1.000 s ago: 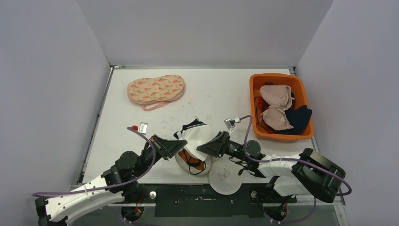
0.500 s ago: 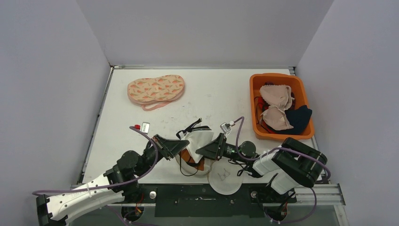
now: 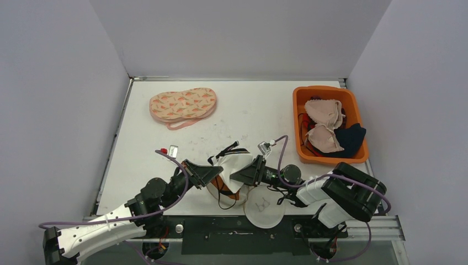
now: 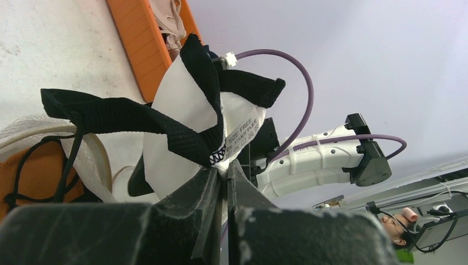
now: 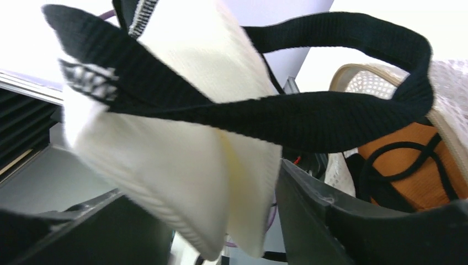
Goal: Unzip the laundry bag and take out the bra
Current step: Pick up the bra from the laundry bag.
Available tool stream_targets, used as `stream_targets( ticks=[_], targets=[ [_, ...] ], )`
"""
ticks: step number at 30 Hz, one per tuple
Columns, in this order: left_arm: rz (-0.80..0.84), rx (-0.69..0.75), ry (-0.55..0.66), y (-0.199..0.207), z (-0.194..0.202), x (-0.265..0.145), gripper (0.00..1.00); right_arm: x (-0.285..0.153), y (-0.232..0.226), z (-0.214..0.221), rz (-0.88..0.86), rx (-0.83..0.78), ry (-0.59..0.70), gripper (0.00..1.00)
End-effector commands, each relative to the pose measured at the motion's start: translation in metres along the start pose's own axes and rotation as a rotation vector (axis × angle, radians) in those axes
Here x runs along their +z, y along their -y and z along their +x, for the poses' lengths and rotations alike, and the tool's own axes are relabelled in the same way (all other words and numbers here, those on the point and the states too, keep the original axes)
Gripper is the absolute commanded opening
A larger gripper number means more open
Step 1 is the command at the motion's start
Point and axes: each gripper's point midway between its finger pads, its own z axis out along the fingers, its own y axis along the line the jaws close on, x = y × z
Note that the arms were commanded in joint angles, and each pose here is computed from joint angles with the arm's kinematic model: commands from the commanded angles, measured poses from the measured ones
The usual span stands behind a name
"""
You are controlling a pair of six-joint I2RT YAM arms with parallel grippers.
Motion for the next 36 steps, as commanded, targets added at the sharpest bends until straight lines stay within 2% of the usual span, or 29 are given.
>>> stream_targets(
  ticks=[1, 4, 7, 8, 9, 10, 12, 14, 17, 21, 25, 31, 36],
  targets=[
    [0.048, -0.029, 0.036, 0.013, -0.009, -0.001, 0.00, -0.004, -0.088, -0.019, -0.339, -0.195, 0.095, 0.53],
    [0.006, -0.023, 0.044, 0.003, -0.010, -0.002, 0.00, -0.005, -0.088, -0.018, -0.332, -0.207, 0.093, 0.37],
    [-0.055, -0.009, 0.048, -0.010, -0.010, -0.004, 0.01, -0.006, -0.088, -0.017, -0.316, -0.228, 0.082, 0.16],
    [-0.079, -0.002, 0.048, -0.015, -0.010, -0.004, 0.07, -0.006, -0.086, -0.016, -0.302, -0.235, 0.076, 0.09],
    [-0.103, 0.004, 0.046, -0.019, -0.010, -0.005, 0.19, -0.006, -0.088, -0.016, -0.293, -0.253, 0.070, 0.06],
    [-0.127, 0.012, 0.042, -0.023, -0.010, -0.007, 0.32, -0.005, -0.085, -0.015, -0.269, -0.273, 0.063, 0.05],
    [-0.176, 0.031, 0.031, -0.030, -0.010, -0.010, 0.53, -0.003, -0.082, -0.016, -0.205, -0.340, 0.048, 0.05],
    [-0.239, 0.058, 0.012, -0.042, -0.008, -0.016, 0.66, -0.002, -0.077, -0.019, -0.110, -0.435, 0.041, 0.05],
    [-0.309, 0.084, 0.004, -0.056, -0.009, -0.025, 0.77, -0.005, -0.075, -0.028, 0.030, -0.587, 0.035, 0.05],
    [-0.376, 0.108, 0.004, -0.075, -0.008, -0.035, 0.86, -0.014, -0.077, -0.037, 0.130, -0.697, 0.018, 0.05],
    [-0.376, 0.137, -0.046, -0.084, 0.004, -0.034, 0.91, -0.016, -0.083, -0.039, 0.126, -0.726, 0.027, 0.05],
    [-0.346, 0.178, -0.157, -0.104, 0.037, -0.022, 0.89, -0.016, -0.096, -0.036, 0.040, -0.689, 0.066, 0.05],
    [-0.315, 0.218, -0.181, -0.108, 0.049, -0.006, 0.89, -0.018, -0.109, -0.035, -0.018, -0.665, 0.081, 0.05]
  ],
)
